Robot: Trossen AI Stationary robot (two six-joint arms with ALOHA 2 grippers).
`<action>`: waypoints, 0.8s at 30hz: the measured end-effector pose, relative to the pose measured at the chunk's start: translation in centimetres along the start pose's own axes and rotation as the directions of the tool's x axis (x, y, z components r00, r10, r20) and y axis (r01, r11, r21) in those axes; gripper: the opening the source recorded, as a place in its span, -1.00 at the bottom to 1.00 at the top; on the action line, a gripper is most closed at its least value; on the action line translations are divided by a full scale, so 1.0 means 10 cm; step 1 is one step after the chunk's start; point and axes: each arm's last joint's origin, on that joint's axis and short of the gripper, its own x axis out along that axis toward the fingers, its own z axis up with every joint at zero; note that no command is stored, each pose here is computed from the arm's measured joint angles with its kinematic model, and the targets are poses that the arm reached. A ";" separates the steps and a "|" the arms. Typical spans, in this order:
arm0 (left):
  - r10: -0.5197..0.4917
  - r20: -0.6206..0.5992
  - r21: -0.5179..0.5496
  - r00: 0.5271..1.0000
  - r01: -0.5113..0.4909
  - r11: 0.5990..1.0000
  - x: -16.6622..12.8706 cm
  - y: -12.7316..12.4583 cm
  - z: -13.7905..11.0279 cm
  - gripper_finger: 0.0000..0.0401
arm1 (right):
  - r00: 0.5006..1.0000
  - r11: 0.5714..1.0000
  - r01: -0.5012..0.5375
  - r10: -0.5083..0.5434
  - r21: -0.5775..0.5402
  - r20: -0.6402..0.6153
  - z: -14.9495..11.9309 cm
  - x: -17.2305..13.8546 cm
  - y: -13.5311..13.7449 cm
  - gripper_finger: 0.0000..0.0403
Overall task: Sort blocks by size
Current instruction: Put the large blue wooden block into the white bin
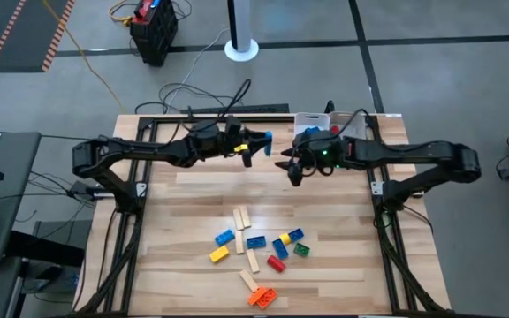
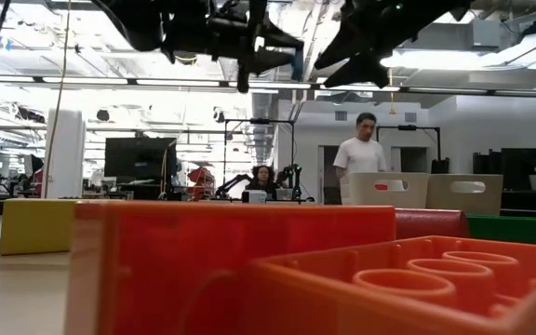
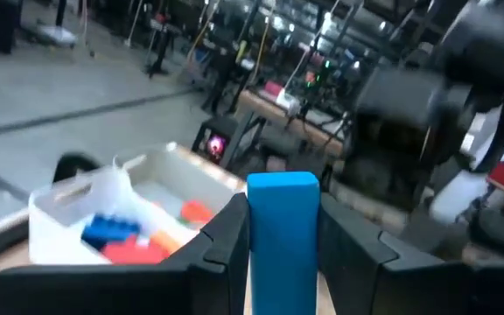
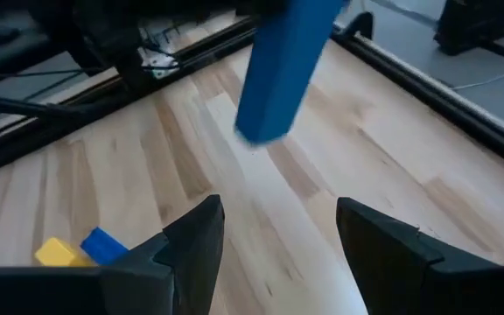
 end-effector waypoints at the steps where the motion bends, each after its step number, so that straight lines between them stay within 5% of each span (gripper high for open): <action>1: 0.003 0.013 0.013 1.000 -0.003 1.000 0.01 -0.01 0.03 -0.48 | 1.000 1.000 -0.004 0.004 0.001 0.008 0.00 0.02 0.00 0.24; 14: -0.040 0.033 0.041 0.999 0.039 0.998 0.03 -0.10 0.09 -0.48 | 0.992 0.997 0.055 -0.048 -0.055 0.119 0.09 0.11 -0.01 0.24; 24: -0.066 0.010 0.057 0.998 0.066 0.996 0.03 -0.17 0.05 -0.48 | 0.983 0.995 -0.043 0.059 -0.095 0.171 0.12 0.25 0.06 0.24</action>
